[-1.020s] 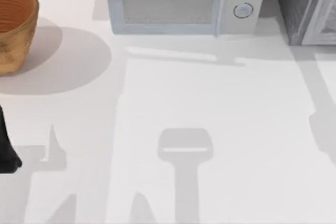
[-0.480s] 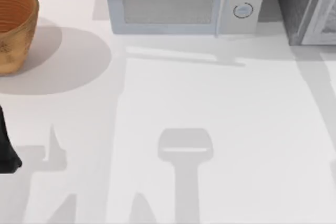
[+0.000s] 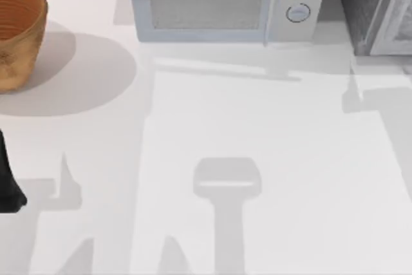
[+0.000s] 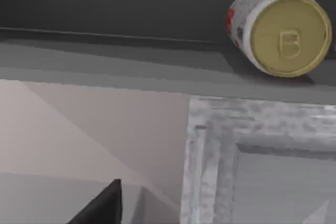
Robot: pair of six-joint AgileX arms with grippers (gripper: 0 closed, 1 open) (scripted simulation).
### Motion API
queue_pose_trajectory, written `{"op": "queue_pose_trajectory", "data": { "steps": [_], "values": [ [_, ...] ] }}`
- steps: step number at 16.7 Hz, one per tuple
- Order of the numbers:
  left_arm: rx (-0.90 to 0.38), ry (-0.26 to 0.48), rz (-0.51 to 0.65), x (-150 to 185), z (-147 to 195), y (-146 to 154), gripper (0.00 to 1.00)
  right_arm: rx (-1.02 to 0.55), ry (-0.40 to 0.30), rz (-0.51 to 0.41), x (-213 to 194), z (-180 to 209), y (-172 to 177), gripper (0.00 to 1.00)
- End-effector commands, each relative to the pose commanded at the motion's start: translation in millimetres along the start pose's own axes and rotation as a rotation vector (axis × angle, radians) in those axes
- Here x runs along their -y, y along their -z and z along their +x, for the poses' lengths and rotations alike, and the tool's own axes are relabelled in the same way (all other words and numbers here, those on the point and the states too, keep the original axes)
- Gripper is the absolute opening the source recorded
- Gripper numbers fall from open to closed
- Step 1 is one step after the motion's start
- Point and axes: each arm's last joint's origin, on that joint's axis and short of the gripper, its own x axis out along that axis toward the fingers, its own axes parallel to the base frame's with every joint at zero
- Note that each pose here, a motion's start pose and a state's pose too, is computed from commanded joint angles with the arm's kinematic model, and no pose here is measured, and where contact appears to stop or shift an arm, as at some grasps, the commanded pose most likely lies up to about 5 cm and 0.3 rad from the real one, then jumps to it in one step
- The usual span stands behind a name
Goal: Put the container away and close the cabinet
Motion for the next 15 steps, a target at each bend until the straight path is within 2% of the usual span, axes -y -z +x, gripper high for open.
{"op": "queue_pose_trajectory", "data": {
  "steps": [5, 8, 12, 15],
  "values": [
    [0.0, 0.0, 0.0, 0.0, 0.0, 0.0, 1.0, -0.07, 0.018, 0.017, -3.1, -55.0, 139.5, 1.0],
    [0.0, 0.0, 0.0, 0.0, 0.0, 0.0, 1.0, -0.081, 0.037, 0.03, -4.8, -70.5, 202.5, 1.0],
    [0.0, 0.0, 0.0, 0.0, 0.0, 0.0, 1.0, -0.092, 0.057, 0.046, -5.9, -76.5, 253.0, 1.0],
    [0.0, 0.0, 0.0, 0.0, 0.0, 0.0, 1.0, -0.095, 0.061, 0.05, -6.1, -76.9, 262.2, 1.0]
  ]
}}
